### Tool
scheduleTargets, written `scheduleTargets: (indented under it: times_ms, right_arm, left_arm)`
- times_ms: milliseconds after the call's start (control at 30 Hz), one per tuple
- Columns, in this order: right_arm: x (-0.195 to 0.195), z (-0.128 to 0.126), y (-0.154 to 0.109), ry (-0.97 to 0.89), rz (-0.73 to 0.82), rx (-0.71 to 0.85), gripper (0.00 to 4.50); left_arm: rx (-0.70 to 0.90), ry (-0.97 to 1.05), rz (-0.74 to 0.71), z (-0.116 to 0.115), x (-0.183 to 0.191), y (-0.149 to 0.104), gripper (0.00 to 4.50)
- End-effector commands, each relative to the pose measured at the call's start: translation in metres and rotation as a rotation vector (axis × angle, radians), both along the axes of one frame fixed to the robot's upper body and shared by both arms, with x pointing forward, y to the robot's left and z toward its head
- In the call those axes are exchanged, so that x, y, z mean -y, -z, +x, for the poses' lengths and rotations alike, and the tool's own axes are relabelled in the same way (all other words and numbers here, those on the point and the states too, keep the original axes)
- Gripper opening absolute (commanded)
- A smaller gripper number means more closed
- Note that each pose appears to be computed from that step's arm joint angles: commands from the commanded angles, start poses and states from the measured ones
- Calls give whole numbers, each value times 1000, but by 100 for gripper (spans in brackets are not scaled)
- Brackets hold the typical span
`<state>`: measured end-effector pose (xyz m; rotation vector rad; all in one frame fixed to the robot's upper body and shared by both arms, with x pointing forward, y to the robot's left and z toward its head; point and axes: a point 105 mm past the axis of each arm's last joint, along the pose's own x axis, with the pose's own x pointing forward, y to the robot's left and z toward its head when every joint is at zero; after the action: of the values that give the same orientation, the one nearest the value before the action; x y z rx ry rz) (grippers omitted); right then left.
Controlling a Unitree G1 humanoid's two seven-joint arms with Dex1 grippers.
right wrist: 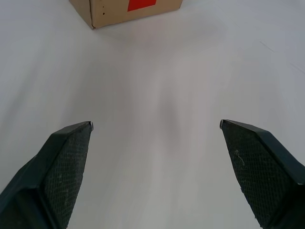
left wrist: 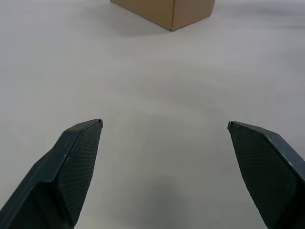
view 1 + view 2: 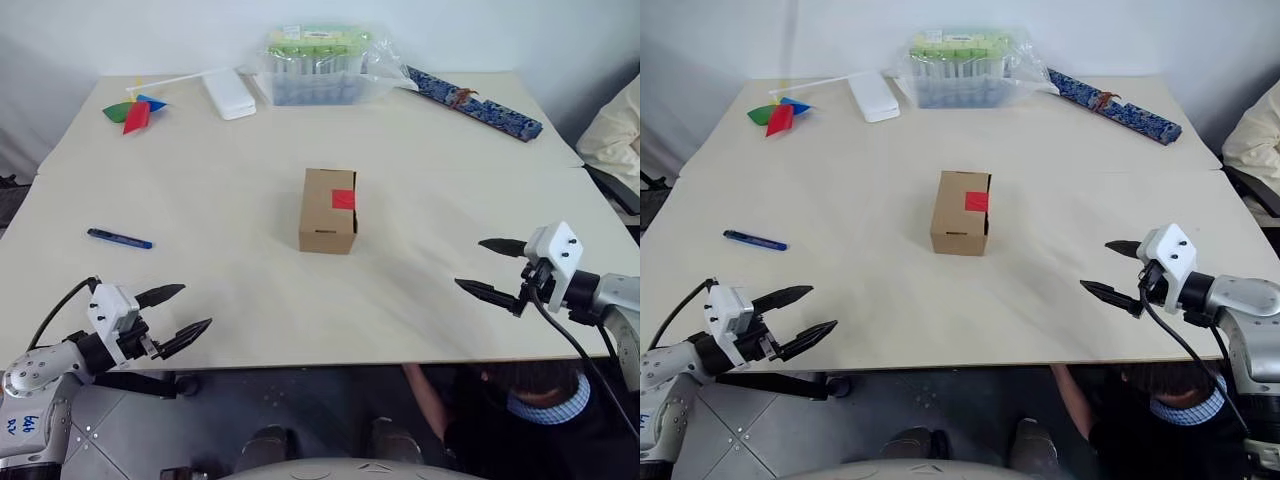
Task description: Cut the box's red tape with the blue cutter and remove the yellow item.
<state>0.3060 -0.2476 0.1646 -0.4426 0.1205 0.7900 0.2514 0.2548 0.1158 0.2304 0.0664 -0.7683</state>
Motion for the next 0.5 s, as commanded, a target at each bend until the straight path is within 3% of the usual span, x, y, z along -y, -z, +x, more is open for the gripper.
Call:
scheduleTargets:
  times_ms: [33, 267, 500]
  right_arm:
    - [-2, 2, -12, -10, -2, 39, 450]
    - [-2, 2, -17, 10, 8, 63, 450]
    - [-2, 5, -30, 112, 35, 99, 450]
  left_arm:
    - [42, -11, 11, 1, -5, -9, 447]
    - [13, -34, -27, 7, 1, -15, 447]
    - [11, -39, -6, 30, 8, -21, 447]
